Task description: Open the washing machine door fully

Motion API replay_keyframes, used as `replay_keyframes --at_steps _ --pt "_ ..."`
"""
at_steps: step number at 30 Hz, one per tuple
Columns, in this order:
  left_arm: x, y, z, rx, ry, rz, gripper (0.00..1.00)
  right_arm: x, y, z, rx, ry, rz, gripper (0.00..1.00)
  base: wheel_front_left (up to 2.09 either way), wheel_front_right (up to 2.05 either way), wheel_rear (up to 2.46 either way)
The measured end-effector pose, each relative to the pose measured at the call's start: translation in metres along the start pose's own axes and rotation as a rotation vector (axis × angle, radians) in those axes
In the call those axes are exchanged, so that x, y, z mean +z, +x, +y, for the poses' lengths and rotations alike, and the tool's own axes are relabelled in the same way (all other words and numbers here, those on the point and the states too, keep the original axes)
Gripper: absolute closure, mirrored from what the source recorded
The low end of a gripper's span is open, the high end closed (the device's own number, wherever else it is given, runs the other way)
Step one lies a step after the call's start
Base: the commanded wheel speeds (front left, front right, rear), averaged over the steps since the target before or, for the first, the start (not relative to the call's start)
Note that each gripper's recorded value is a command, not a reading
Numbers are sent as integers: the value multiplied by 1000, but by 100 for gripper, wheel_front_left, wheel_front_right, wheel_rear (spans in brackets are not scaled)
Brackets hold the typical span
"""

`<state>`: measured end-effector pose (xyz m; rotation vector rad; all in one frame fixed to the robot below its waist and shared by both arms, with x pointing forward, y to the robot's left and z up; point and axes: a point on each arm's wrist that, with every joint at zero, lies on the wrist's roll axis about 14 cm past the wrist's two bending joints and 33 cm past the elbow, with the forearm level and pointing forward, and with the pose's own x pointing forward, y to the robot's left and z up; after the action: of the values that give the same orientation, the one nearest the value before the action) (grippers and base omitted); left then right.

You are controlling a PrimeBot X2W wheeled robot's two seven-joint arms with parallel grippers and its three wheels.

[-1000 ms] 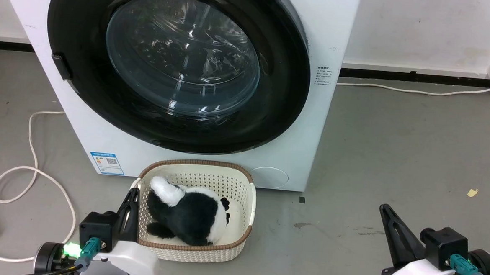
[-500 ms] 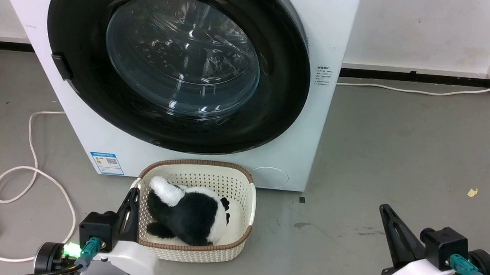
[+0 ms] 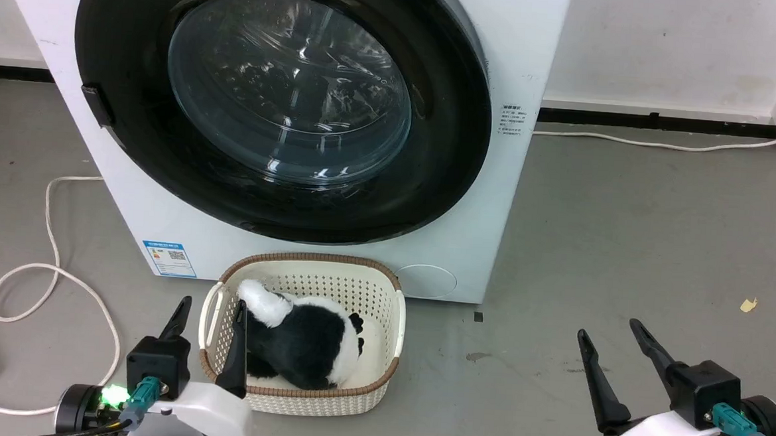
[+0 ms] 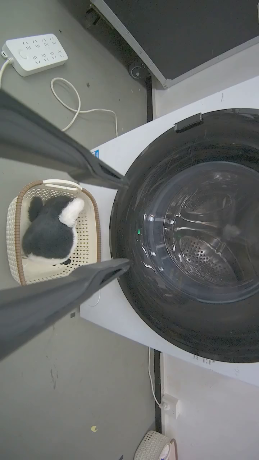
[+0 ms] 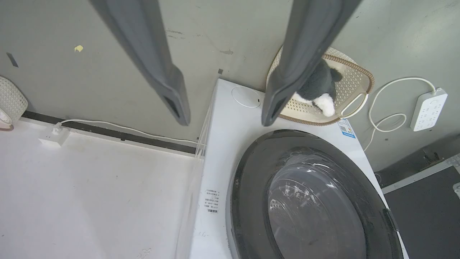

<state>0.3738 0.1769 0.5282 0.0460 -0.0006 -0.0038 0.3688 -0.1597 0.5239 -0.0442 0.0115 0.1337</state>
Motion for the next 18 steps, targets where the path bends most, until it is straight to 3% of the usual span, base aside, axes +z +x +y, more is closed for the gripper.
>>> replay_keyframes --at_steps 18 --pt "-4 2 -5 -6 -19 -9 0 -2 5 1 6 -2 -15 0 0 0 0"
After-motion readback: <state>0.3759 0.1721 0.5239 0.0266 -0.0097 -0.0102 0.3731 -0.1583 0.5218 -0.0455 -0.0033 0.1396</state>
